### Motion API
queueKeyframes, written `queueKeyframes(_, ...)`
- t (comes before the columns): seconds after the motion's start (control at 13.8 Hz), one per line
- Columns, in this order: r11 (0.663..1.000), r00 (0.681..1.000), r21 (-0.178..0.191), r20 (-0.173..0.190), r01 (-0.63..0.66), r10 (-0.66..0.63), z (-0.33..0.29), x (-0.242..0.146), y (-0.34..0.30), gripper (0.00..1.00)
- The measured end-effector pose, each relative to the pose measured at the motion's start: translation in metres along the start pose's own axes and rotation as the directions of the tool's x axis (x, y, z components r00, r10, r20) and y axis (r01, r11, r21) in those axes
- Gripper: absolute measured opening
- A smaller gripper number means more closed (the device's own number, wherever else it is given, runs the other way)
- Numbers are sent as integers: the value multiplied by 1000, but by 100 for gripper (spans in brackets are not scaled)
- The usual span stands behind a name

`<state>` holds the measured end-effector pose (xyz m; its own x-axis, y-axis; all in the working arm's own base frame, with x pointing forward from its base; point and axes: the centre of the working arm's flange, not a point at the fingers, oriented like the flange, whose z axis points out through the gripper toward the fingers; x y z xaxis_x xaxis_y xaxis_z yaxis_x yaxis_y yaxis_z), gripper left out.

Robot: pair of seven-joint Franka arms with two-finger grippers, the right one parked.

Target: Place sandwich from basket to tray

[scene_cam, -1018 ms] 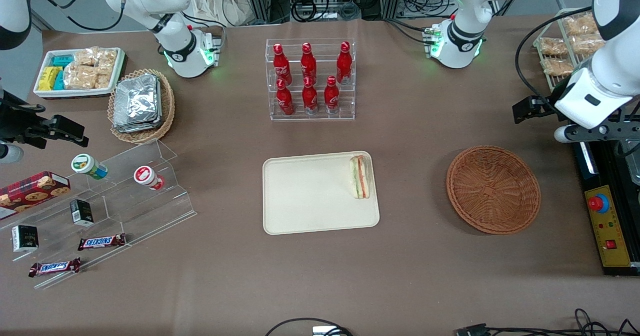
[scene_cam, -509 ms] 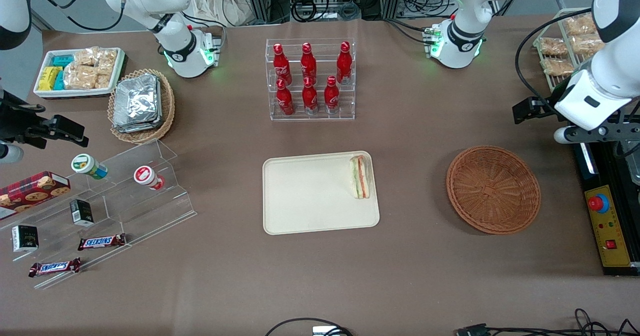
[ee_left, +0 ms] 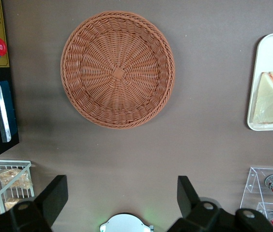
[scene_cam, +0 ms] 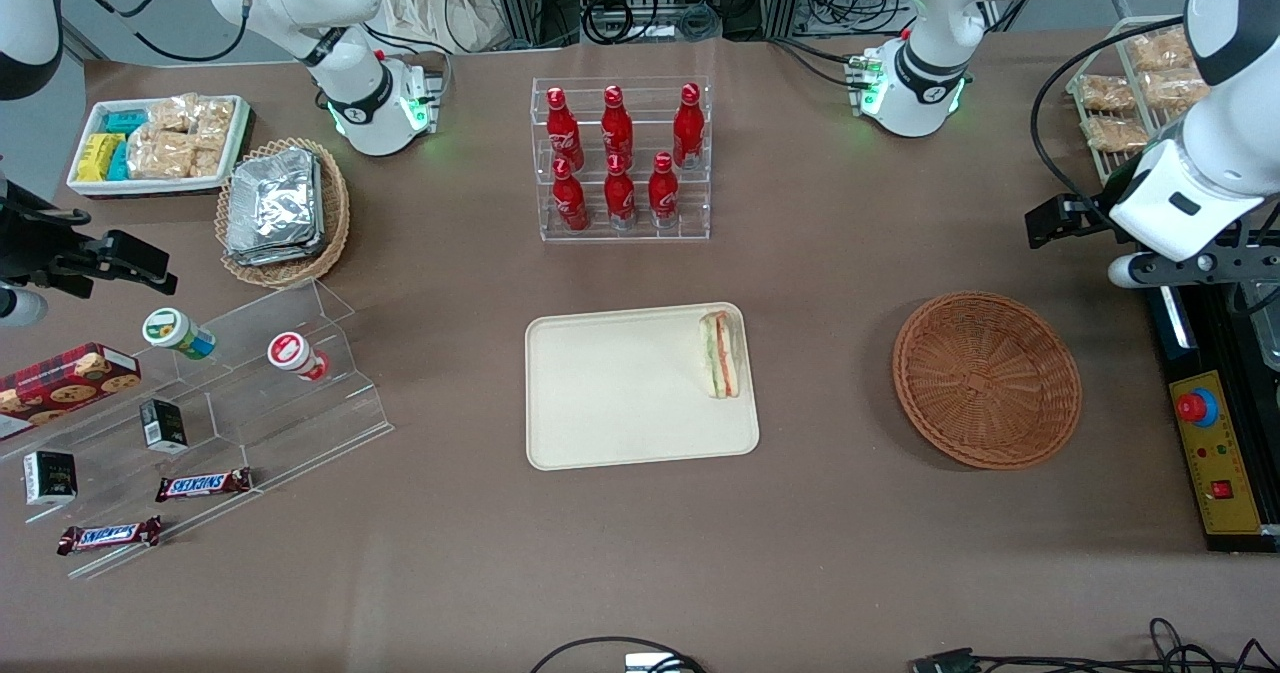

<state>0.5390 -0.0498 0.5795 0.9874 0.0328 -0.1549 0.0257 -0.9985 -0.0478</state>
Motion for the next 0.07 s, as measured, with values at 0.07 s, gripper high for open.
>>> queueKeyframes(0.07,1000,1000,0,0,0,0,0,0,0,100)
